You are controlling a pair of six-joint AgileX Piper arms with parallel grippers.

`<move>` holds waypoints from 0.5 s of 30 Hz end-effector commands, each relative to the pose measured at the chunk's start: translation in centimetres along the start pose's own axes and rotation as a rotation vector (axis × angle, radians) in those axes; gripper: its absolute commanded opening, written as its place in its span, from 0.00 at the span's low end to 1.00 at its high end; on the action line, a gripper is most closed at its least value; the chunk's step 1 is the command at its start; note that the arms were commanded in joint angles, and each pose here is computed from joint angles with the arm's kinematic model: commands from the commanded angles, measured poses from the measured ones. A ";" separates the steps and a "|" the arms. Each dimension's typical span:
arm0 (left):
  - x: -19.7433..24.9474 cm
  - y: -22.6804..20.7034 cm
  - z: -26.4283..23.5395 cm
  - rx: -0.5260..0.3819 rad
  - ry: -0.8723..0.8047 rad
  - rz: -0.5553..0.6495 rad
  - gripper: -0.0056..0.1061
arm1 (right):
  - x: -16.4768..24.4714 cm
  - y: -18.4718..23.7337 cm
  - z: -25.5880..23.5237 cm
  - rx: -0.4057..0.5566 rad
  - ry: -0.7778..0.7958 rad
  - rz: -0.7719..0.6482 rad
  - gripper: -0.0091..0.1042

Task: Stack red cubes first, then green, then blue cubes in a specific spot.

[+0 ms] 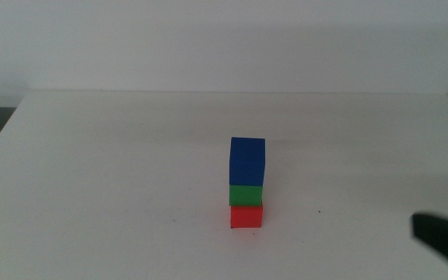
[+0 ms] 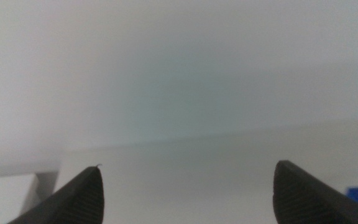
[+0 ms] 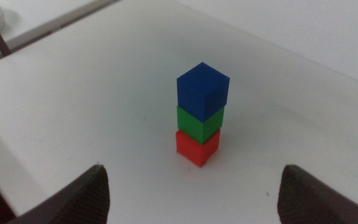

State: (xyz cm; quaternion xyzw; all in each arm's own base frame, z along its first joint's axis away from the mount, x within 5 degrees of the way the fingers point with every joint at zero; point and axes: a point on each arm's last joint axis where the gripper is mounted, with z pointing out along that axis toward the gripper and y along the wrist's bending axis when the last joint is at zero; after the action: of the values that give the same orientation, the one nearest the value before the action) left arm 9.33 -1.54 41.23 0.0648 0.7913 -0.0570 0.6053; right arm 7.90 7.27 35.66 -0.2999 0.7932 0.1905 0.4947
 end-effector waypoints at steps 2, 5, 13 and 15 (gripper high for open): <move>2.9 0.3 0.0 -0.049 -0.134 -0.009 0.87 | 3.8 -0.2 1.9 0.006 -0.139 0.006 0.77; 6.5 0.5 0.2 -0.074 -0.129 0.002 0.87 | 7.6 -0.9 2.7 0.062 -0.166 0.063 0.77; 15.2 0.3 0.1 -0.094 -0.073 0.035 0.87 | 14.3 -3.2 1.5 0.436 -0.216 0.196 0.77; 16.7 0.3 0.1 -0.098 -0.088 0.036 0.87 | 15.2 -3.4 1.1 0.515 -0.253 0.215 0.77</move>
State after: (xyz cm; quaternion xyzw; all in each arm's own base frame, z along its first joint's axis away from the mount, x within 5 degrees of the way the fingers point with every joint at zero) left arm 5.36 -0.72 25.82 0.0504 0.7742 -0.0097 0.6309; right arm 6.08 1.37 21.74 -0.0686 0.7862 0.0861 0.6081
